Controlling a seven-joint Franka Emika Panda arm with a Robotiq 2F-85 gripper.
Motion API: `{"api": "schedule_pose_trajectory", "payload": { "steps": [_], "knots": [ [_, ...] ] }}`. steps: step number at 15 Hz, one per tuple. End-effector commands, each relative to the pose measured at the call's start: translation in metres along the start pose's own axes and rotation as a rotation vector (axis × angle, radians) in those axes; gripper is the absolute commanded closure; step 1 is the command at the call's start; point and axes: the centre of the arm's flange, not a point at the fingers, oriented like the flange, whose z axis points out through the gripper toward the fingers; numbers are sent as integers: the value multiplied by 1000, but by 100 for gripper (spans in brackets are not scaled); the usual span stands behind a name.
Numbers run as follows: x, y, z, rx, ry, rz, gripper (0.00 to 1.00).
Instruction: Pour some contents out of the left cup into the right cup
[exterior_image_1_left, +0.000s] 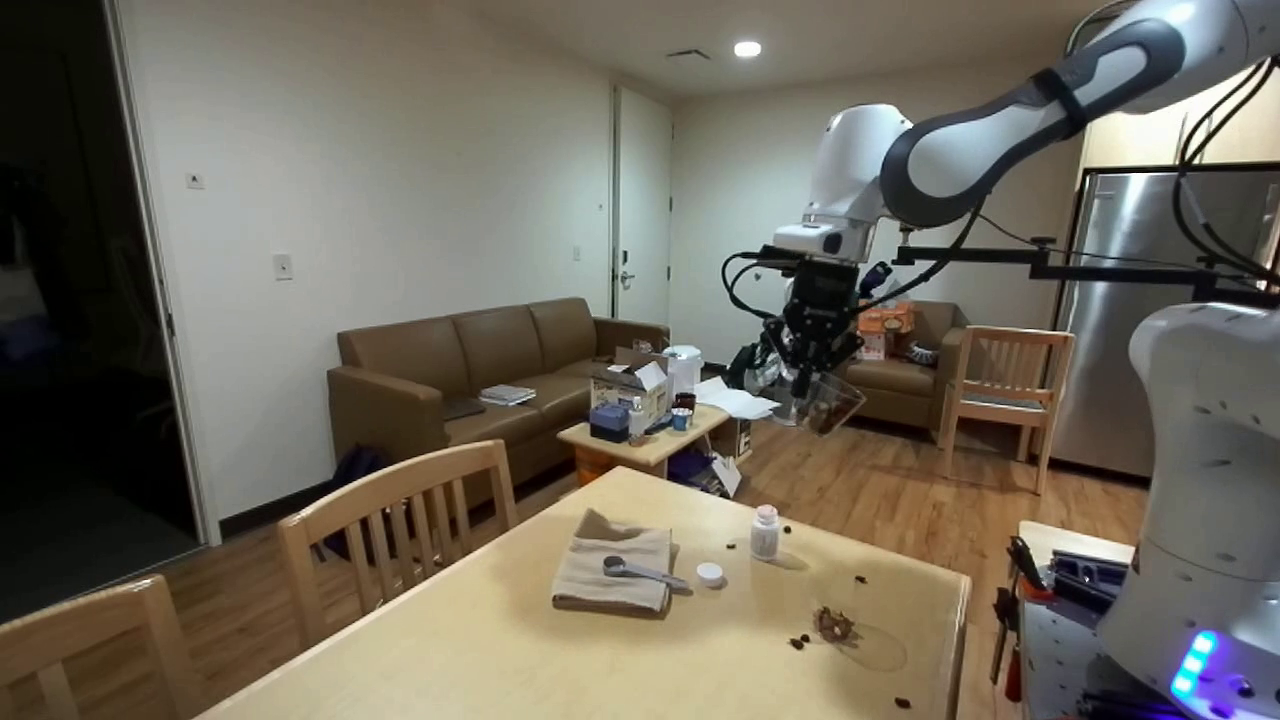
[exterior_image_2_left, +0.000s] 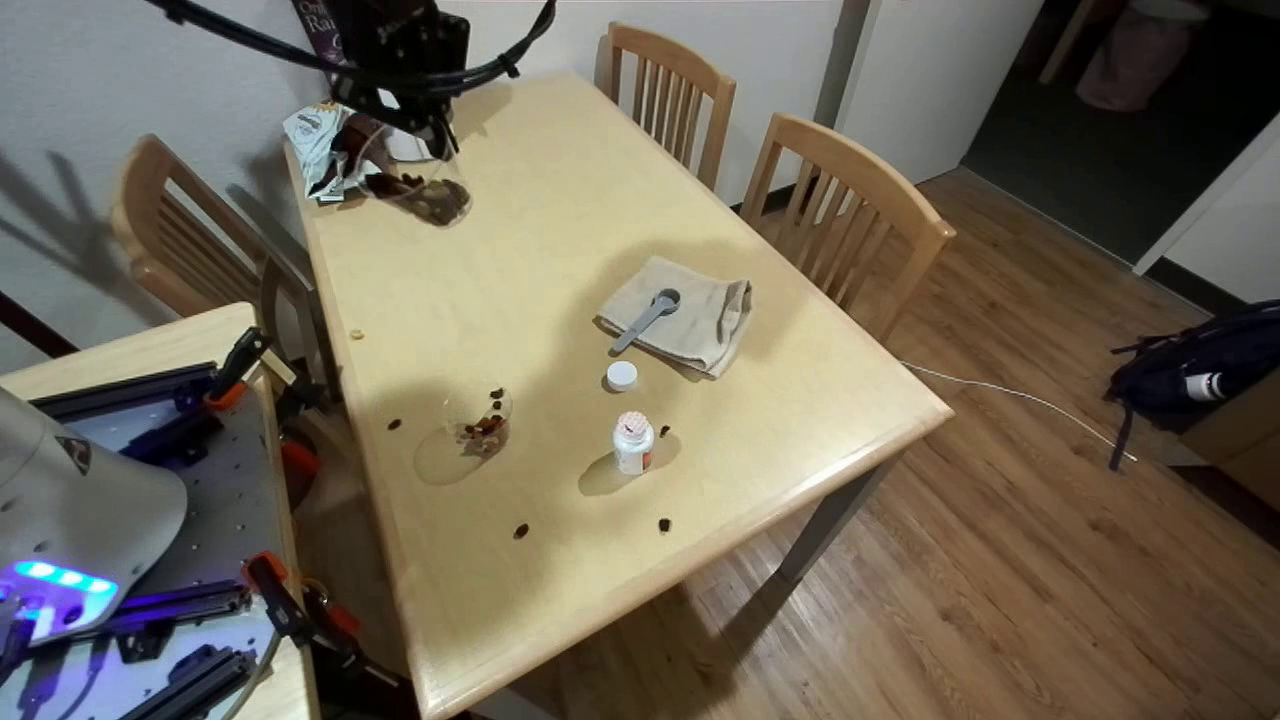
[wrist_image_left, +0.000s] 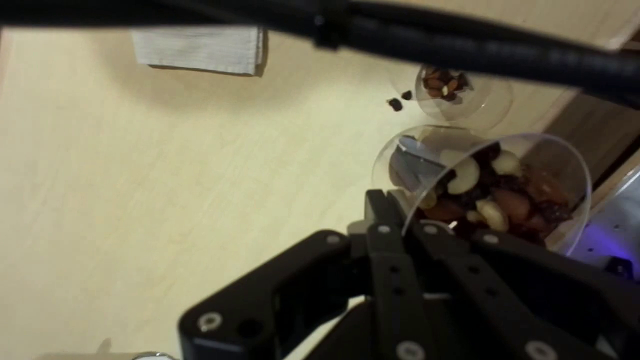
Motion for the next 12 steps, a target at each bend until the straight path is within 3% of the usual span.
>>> {"api": "schedule_pose_trajectory", "payload": {
  "steps": [1, 2, 7, 12],
  "knots": [
    [10, 23, 10, 123, -26, -38, 96],
    [12, 8, 12, 75, -19, -30, 96],
    [15, 16, 20, 114, -28, -35, 97],
    [32, 29, 35, 151, -172, -158, 96]
  ]
}}
